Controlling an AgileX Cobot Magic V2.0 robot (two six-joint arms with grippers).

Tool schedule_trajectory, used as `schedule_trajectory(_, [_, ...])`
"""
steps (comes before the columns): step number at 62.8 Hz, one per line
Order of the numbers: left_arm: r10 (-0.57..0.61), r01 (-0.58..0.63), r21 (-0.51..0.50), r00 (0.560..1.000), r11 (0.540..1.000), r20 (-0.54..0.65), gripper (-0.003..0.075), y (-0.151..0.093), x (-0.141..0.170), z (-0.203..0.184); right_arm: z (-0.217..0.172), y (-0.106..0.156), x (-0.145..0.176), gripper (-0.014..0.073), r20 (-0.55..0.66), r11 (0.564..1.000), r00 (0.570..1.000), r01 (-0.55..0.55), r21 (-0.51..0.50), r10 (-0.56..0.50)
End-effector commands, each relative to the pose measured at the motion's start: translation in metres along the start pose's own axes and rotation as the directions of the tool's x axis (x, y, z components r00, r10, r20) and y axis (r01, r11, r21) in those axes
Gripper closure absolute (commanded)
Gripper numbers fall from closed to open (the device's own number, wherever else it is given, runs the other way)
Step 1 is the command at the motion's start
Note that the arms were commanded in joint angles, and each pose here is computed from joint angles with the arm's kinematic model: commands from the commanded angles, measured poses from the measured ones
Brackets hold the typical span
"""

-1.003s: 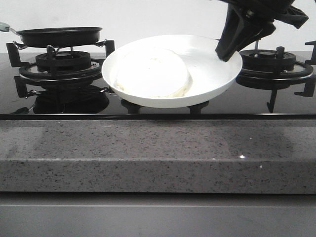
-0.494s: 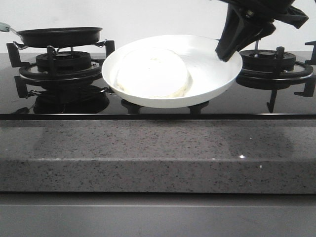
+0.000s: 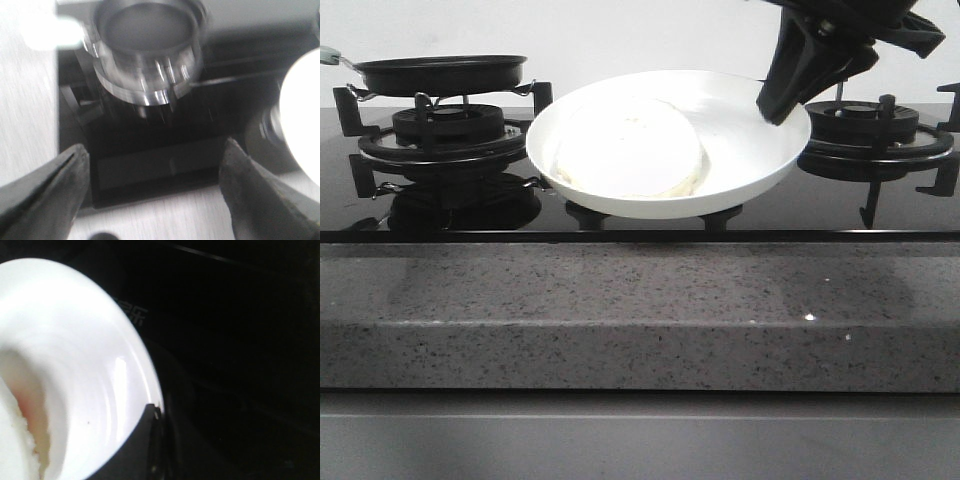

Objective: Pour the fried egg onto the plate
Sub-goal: 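Release the pan handle and withdraw the left gripper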

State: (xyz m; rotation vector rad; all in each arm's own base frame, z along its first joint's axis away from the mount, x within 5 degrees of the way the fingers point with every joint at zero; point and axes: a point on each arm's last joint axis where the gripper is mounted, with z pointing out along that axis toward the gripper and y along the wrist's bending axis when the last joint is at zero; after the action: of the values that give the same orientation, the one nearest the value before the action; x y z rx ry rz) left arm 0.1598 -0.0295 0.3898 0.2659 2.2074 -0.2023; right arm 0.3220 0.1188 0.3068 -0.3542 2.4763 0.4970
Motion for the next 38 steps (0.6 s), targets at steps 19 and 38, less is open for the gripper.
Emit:
schedule_trajectory(19, [-0.013, 0.013, -0.001, 0.989, 1.000, 0.147, 0.0186, -0.007, 0.033, -0.024, -0.022, 0.007, -0.013, 0.0712, 0.118, 1.000, 0.993, 0.001, -0.016, 0.001])
schedule_trajectory(38, [-0.013, 0.014, -0.003, 0.988, 1.000, 0.152, 0.0186, -0.007, 0.032, -0.023, -0.026, 0.008, -0.020, 0.0712, 0.149, 1.000, 0.989, 0.004, -0.014, -0.002])
